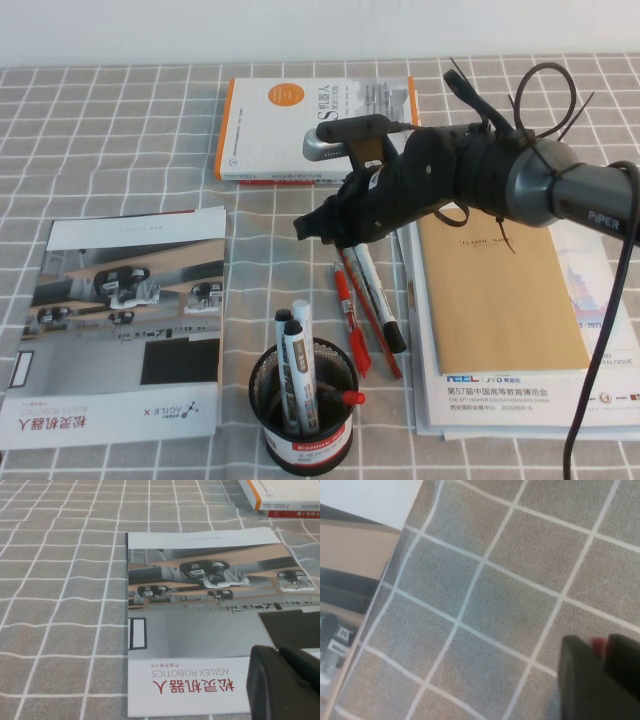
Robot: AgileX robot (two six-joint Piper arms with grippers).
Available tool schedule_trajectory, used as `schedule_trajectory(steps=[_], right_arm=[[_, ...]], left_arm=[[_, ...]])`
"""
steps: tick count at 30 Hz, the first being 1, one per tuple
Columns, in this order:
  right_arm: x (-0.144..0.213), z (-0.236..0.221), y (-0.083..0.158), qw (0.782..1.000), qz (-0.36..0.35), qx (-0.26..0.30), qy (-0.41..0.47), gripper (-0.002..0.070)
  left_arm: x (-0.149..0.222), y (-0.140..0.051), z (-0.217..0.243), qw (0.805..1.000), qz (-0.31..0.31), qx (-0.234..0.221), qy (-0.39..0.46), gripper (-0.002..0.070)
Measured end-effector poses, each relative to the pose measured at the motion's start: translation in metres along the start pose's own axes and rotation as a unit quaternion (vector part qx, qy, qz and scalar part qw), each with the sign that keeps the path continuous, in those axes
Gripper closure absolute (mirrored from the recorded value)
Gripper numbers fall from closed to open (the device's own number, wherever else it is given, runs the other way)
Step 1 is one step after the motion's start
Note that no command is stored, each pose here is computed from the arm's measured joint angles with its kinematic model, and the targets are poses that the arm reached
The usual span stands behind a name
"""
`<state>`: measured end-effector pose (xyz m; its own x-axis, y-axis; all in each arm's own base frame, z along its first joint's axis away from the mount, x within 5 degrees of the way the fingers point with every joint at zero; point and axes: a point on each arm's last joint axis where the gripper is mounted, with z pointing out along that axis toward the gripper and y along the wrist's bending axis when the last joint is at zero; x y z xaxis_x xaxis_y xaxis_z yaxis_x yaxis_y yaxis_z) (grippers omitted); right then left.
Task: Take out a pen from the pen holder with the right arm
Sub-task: 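Take a marker out of the pen holder and lay it on the table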
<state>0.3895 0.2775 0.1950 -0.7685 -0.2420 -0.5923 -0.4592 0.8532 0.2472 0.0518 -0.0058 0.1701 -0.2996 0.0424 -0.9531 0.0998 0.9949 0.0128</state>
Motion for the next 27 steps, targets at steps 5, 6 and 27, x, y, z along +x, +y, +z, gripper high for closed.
schedule_trajectory(steps=[5, 6, 27], right_arm=[[0.001, 0.003, -0.001, 1.0, 0.002, 0.0, -0.003, 0.0454], [0.001, 0.004, -0.001, 1.0, 0.002, 0.0, -0.004, 0.0429], [0.0, -0.128, 0.043, 0.994, -0.086, -0.015, -0.071, 0.065]], left_arm=[[0.0, 0.0, 0.0, 1.0, 0.0, 0.0, 0.0, 0.0678], [0.0, 0.0, 0.0, 1.0, 0.0, 0.0, 0.0, 0.0678], [0.0, 0.0, 0.0, 1.0, 0.0, 0.0, 0.0, 0.0678]])
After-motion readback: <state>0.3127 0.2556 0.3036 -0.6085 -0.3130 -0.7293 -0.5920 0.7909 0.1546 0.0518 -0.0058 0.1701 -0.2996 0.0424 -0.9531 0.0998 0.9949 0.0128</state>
